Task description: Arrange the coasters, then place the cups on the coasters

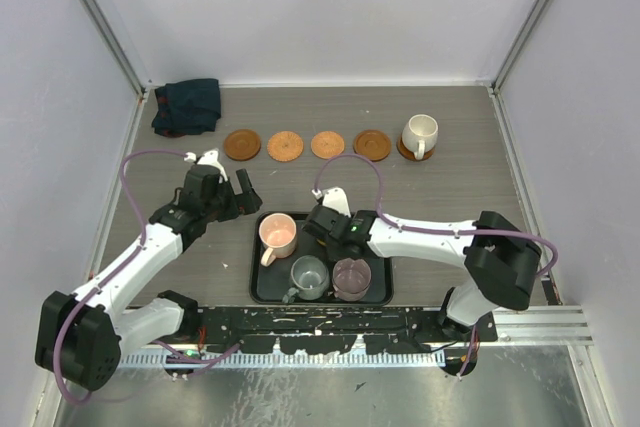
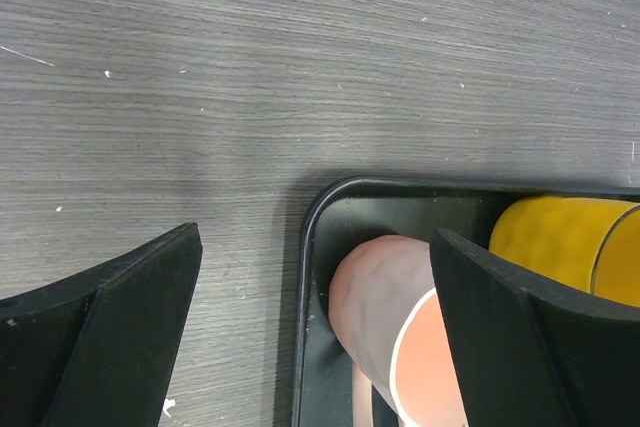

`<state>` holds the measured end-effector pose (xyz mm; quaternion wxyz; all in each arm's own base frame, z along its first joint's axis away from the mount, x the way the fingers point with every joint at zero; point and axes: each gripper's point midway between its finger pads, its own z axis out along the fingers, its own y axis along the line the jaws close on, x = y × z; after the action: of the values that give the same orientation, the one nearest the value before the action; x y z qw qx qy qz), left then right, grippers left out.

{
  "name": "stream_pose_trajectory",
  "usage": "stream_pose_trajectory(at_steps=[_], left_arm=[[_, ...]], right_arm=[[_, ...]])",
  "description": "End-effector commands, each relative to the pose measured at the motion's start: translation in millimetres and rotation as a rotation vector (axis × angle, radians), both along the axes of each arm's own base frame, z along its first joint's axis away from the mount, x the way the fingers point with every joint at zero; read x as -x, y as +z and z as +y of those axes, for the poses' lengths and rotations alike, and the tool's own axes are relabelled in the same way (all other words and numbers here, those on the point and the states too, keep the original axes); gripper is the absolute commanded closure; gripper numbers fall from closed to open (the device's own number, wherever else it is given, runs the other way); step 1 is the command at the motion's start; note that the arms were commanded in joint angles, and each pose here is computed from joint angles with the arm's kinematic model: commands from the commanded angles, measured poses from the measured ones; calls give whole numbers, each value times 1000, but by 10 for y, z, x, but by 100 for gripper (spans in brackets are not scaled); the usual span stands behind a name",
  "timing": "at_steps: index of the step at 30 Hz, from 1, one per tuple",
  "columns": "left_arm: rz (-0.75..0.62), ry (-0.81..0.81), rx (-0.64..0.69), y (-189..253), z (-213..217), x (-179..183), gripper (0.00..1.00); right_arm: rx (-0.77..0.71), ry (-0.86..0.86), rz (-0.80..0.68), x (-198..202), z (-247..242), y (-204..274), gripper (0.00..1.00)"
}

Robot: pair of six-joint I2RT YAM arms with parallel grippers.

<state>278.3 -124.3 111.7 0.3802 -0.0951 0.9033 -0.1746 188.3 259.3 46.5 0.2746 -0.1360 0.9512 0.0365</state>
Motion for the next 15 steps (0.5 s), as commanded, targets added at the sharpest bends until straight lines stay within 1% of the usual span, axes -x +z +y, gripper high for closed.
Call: stream_pose_trajectory(at_steps=[1, 9, 15], left_arm=[[-74, 14, 17, 173, 10, -82, 2], [-83, 21, 16, 195, 18, -95, 2], [-86, 17, 20, 202, 2, -117, 2]], right_arm=[[-80, -108, -289, -547, 62, 734, 99], [-47, -141, -418, -766, 12, 1081, 99], [-33, -186, -472, -1089, -96, 1254, 99]])
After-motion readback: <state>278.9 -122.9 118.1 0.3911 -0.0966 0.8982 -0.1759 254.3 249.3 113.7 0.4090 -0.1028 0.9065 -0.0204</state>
